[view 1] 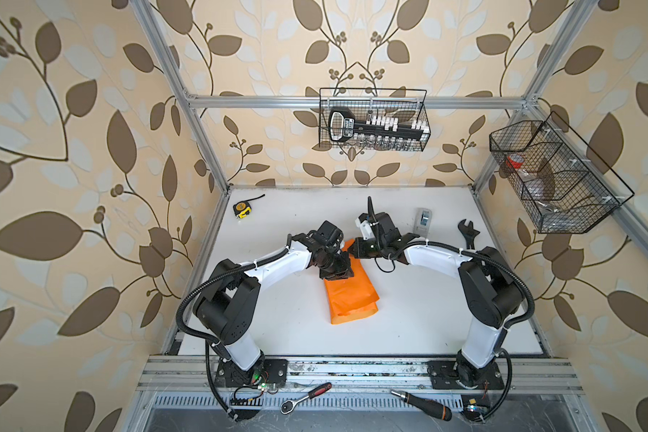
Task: Wrap a gift box in wrapping paper
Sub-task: Smooth out the wrapping paper on the gift box.
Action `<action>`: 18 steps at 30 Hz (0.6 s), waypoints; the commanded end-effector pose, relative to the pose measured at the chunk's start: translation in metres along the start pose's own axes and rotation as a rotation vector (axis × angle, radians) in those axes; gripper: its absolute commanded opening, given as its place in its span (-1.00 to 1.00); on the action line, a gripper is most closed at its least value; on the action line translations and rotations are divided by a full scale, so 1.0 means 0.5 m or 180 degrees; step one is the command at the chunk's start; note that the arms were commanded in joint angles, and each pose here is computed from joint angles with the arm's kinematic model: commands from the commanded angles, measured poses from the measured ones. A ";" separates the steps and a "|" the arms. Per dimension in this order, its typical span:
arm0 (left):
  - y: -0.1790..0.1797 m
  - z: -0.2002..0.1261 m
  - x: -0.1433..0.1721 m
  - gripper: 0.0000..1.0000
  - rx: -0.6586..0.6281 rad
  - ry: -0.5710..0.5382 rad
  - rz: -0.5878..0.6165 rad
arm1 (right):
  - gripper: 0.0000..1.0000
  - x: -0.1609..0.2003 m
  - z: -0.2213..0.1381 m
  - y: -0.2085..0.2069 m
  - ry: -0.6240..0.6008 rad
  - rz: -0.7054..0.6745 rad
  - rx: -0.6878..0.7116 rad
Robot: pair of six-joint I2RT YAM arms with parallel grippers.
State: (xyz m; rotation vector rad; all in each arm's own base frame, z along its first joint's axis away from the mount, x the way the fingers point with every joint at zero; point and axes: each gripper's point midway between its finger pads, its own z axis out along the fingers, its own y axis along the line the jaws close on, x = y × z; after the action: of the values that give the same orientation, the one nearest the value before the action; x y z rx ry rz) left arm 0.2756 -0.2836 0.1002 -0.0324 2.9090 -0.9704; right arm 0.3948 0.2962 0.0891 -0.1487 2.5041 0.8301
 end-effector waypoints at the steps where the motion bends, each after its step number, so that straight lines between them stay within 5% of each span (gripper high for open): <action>1: 0.032 0.021 0.033 -0.51 -0.0142 0.0169 -0.0052 | -0.79 -0.021 0.022 -0.059 -0.0011 0.0131 0.0211; 9: 0.045 0.027 0.041 -0.52 -0.0184 0.0208 -0.0080 | -0.78 -0.094 0.036 -0.082 -0.0094 0.0168 0.0177; 18: -0.020 -0.017 -0.008 -0.51 -0.0133 0.0061 0.0112 | -0.52 -0.082 -0.081 -0.091 -0.0253 0.0129 0.0231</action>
State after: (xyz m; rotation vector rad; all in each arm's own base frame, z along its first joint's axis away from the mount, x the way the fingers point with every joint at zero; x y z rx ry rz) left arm 0.2778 -0.2863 0.1028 -0.0261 2.9271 -0.9656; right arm 0.4416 0.2414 0.0927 -0.0015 2.4895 0.7496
